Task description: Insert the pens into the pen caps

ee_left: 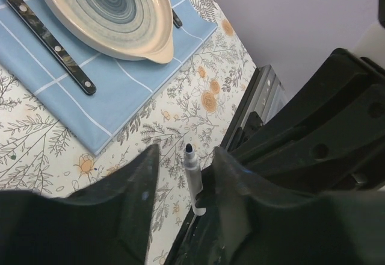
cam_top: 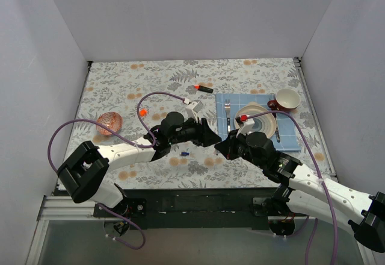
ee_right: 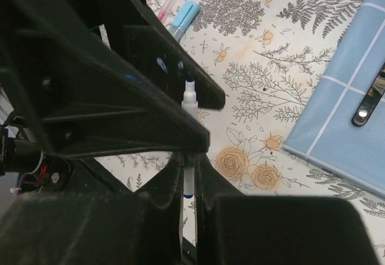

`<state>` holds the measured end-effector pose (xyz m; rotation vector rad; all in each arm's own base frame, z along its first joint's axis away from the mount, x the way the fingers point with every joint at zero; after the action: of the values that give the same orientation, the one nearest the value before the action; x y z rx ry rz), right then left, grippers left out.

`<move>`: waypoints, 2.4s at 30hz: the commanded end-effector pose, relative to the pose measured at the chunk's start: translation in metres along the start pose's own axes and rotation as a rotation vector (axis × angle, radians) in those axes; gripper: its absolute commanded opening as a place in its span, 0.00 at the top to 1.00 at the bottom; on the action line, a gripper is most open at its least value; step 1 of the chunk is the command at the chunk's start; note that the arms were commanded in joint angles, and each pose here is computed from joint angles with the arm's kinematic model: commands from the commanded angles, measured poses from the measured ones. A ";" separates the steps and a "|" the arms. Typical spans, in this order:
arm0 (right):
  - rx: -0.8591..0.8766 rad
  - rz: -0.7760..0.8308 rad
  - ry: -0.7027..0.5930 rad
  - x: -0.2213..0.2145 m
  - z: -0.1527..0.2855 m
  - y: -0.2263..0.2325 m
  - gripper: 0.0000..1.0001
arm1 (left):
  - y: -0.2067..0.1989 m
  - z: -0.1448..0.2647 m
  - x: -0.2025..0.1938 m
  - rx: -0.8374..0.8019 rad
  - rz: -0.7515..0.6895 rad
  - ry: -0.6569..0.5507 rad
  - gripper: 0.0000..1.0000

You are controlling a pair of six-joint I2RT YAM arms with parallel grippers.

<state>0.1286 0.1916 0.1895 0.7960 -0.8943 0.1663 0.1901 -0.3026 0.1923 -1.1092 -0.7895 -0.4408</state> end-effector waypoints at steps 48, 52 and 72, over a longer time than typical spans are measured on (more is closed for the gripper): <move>0.039 -0.081 -0.095 0.001 0.016 -0.002 0.99 | 0.042 0.082 0.058 0.804 0.982 -0.565 0.42; 0.037 -0.076 -0.096 0.001 0.016 -0.003 0.99 | 0.046 0.071 0.051 0.923 1.159 -0.484 0.42; -0.016 -0.037 -0.140 0.005 0.030 -0.011 0.99 | 0.090 0.030 -0.008 1.178 1.528 -0.337 0.51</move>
<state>0.1150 0.1655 0.1928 0.8299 -0.9641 0.0771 0.2027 -0.2141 0.1142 -0.2155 -0.3139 0.5677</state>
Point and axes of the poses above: each gripper's point midway between its finger pads, its own z axis back along the fingers, its own y axis along the line the jaws close on, x = y × z, the point moved 8 cm from there along z, back along the fingers, and after that the axes turned 5 degrees about -z, right-handed, at the moved point
